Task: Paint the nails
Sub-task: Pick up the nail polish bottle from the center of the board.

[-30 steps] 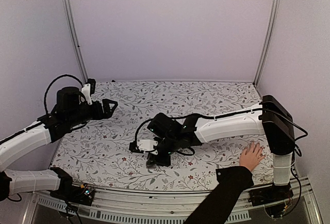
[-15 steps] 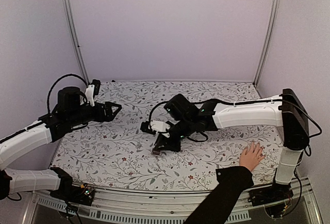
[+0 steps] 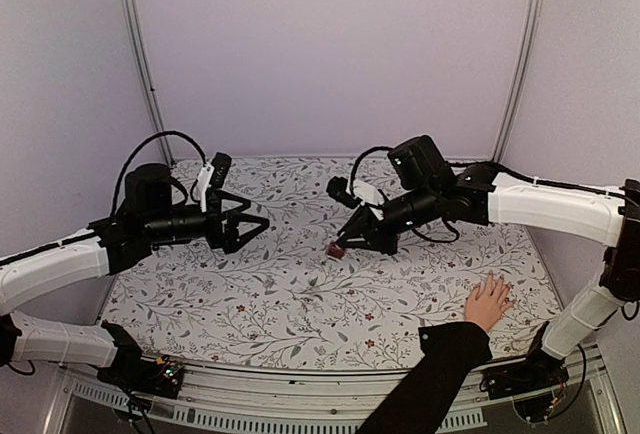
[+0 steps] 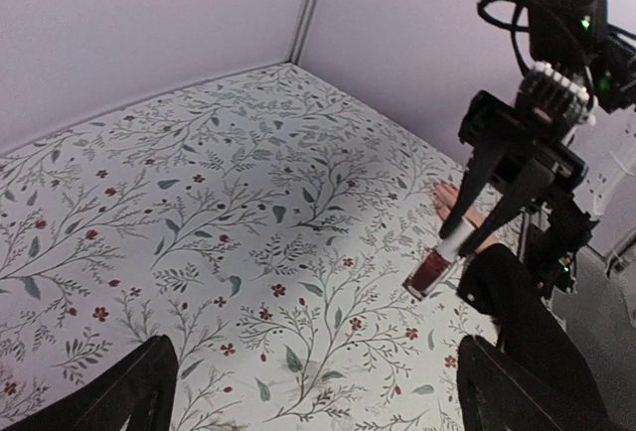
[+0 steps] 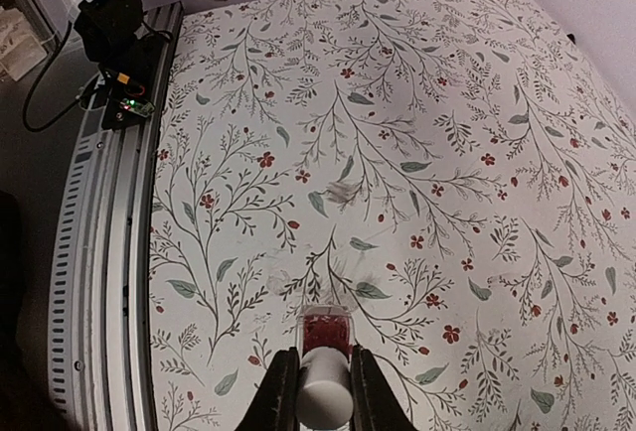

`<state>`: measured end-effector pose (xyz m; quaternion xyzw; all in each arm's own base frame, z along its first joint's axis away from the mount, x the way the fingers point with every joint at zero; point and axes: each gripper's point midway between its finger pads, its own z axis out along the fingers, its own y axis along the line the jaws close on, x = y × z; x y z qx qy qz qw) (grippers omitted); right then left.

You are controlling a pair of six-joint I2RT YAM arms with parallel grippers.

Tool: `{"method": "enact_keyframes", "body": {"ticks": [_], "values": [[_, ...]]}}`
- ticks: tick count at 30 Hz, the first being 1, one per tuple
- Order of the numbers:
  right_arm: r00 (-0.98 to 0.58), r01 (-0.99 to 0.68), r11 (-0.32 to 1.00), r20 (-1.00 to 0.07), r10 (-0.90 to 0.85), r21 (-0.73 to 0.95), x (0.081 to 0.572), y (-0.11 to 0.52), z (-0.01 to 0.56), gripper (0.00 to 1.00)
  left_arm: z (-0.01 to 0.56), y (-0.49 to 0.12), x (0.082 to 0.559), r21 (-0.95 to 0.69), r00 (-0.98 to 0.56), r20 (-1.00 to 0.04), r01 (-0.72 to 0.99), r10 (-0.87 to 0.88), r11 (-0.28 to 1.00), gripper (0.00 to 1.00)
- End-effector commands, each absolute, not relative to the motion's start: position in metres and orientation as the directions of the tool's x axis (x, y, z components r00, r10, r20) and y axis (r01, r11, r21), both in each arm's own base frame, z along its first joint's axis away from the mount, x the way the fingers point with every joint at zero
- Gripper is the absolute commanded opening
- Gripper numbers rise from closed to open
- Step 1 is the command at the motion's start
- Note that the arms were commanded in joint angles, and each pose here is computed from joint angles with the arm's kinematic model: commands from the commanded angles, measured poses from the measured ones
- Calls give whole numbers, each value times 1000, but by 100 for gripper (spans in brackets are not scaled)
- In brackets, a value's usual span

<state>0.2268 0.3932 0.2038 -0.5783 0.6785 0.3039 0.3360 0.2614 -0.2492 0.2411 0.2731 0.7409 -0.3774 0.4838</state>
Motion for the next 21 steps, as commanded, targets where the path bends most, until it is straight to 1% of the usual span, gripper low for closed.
{"method": "enact_keyframes", "body": {"ticks": [1, 3, 6, 8, 12, 14, 17, 21], "values": [[-48, -997, 75, -838, -544, 9, 204, 380, 230, 0, 258, -300, 225, -157, -215, -967, 926, 136, 344, 100], [-26, -998, 64, -847, -530, -9, 199, 375, 240, 0, 255, -321, 207, -113, -164, -971, 957, 175, 266, 99], [-9, -999, 48, -859, -512, -19, 192, 370, 253, 0, 252, -343, 192, -71, -108, -973, 982, 205, 176, 96], [-1, -999, 32, -862, -506, -17, 186, 367, 258, 0, 250, -354, 185, -47, -73, -974, 991, 215, 124, 93], [13, -1000, -6, -871, -492, -11, 176, 363, 268, 0, 255, -374, 171, 46, 34, -981, 997, 192, 58, 83], [14, -1000, -16, -876, -483, -8, 172, 362, 272, 0, 259, -382, 168, 77, 68, -983, 996, 169, 44, 77], [19, -1000, -20, -879, -476, -10, 171, 362, 275, 0, 262, -393, 171, 89, 79, -984, 994, 160, 56, 68], [18, -999, -35, -884, -468, -2, 168, 363, 275, 0, 257, -407, 175, 91, 77, -982, 993, 170, 71, 61]]}}
